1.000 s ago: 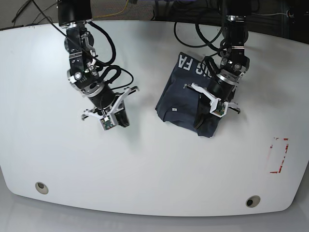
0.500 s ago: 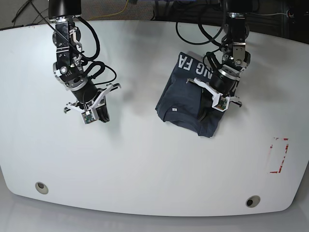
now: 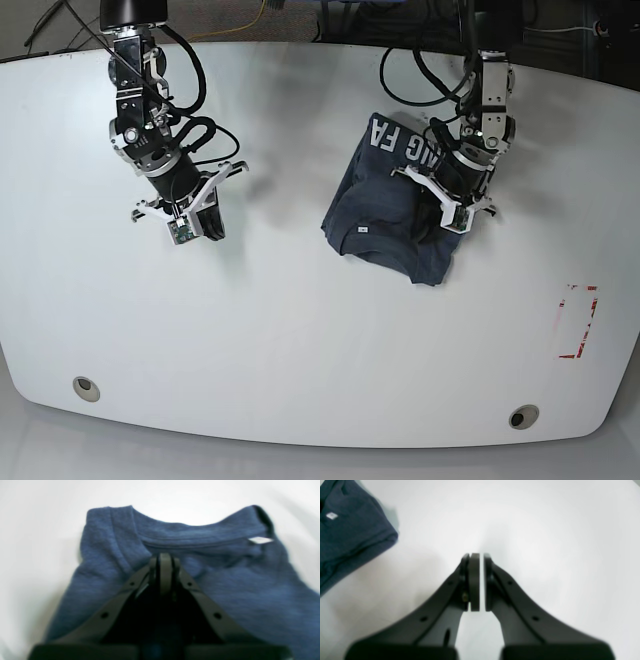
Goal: Layout the t-shirt on the table in an organized manner, then fold the t-shirt properly
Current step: 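Slide the folded navy shirt with the left gripper away from the right gripper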
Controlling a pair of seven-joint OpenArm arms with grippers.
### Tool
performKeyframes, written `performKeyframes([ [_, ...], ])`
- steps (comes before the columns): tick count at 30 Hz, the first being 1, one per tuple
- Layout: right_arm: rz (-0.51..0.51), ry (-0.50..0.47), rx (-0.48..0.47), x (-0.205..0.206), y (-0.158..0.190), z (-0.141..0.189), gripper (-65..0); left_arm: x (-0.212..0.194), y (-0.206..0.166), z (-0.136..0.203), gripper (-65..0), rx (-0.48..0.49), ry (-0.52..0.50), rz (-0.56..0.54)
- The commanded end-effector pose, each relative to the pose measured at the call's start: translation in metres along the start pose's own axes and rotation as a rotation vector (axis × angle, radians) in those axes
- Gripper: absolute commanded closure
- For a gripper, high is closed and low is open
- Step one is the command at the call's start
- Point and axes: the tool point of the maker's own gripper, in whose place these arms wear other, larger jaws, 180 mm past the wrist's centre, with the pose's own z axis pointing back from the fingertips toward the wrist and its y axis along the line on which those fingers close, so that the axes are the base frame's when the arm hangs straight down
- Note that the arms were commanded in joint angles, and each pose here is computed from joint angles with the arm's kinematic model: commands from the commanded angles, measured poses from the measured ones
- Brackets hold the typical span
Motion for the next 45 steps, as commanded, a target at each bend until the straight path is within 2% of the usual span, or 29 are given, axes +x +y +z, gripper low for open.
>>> performKeyframes([
  [1,0.012,-0.069,-0.006,0.021,-0.003,0.004,-1.9,-0.005,0.007,-0.002,0.0,0.008,0.015,0.003],
  [11,0.020,-0.089,-0.004,0.029,-0.001,0.006,-1.9,-0.027,0.039,0.020,0.0,0.042,0.088,-0.055],
  [20,0.016,-0.094,0.003,0.031,0.001,0.006,-1.9,-0.033,0.094,0.056,0.0,0.172,0.111,-0.058],
  [26,0.015,-0.093,0.005,0.030,0.002,0.006,-1.9,-0.022,0.116,0.072,0.0,0.203,0.106,-0.112],
  [31,0.009,-0.074,0.010,0.022,0.005,0.008,-1.9,0.005,0.123,0.078,0.0,0.233,0.044,-0.149],
  [35,0.009,-0.073,0.011,0.021,0.006,0.009,-1.9,0.035,0.121,0.078,0.0,0.237,-0.026,-0.188],
  [39,0.008,-0.070,0.011,0.020,0.006,0.009,-1.9,0.066,0.092,0.067,0.0,0.195,-0.116,-0.204],
  [45,0.008,-0.070,0.011,0.020,0.006,0.009,-1.9,0.091,0.056,0.057,0.0,0.154,-0.150,-0.206],
])
